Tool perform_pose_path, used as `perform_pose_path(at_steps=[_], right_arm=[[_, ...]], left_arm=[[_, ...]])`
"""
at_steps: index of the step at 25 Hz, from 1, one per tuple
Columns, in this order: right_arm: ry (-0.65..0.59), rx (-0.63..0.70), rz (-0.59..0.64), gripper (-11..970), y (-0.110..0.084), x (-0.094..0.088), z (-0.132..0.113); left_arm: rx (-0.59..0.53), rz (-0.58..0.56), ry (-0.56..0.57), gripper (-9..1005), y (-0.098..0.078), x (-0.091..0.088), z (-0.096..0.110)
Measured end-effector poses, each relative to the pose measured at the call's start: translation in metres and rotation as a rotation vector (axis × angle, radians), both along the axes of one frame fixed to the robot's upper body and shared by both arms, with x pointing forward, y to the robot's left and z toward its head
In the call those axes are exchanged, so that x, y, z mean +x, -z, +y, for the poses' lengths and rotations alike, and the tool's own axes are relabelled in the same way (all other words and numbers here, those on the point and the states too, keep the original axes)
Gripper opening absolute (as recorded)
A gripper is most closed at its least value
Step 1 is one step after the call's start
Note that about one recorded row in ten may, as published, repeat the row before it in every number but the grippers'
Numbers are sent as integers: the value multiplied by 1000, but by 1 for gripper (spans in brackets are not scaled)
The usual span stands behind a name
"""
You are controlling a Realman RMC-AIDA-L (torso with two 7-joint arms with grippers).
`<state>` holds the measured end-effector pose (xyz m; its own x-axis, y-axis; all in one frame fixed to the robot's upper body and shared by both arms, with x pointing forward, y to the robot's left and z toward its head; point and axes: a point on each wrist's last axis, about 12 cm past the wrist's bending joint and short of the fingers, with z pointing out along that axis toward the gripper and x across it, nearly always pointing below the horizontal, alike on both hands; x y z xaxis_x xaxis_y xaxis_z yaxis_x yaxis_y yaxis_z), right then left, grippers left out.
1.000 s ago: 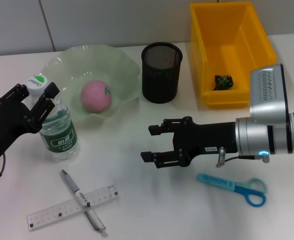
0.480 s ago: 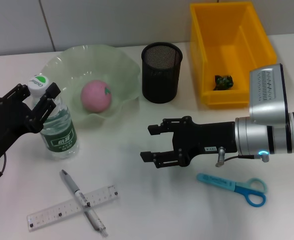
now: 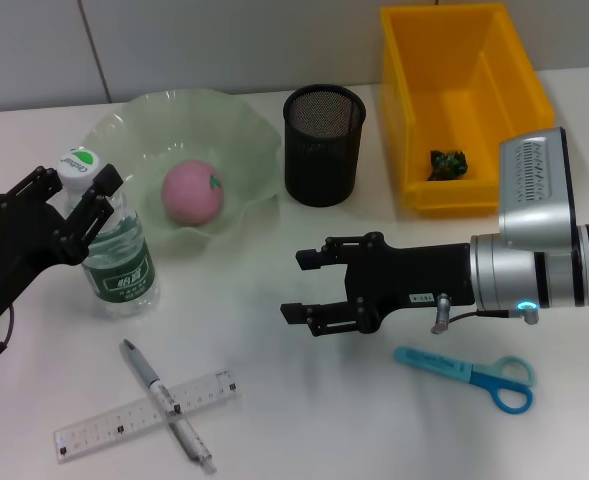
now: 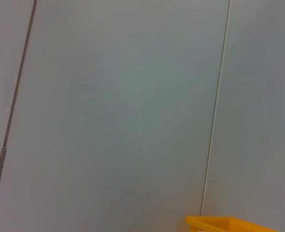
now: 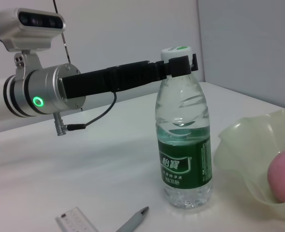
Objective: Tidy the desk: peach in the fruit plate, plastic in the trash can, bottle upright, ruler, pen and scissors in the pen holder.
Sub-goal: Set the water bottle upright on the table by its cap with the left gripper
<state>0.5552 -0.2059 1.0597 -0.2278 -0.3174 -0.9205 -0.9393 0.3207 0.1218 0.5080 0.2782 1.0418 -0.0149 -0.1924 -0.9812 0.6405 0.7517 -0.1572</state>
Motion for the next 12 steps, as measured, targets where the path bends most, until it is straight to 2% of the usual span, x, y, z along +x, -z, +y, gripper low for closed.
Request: perform_pose_path(at_steps=[12], right_arm=[[3,-2,-1,740,0,1,0]], left_arm=[[7,6,-7,519,1,1,0]])
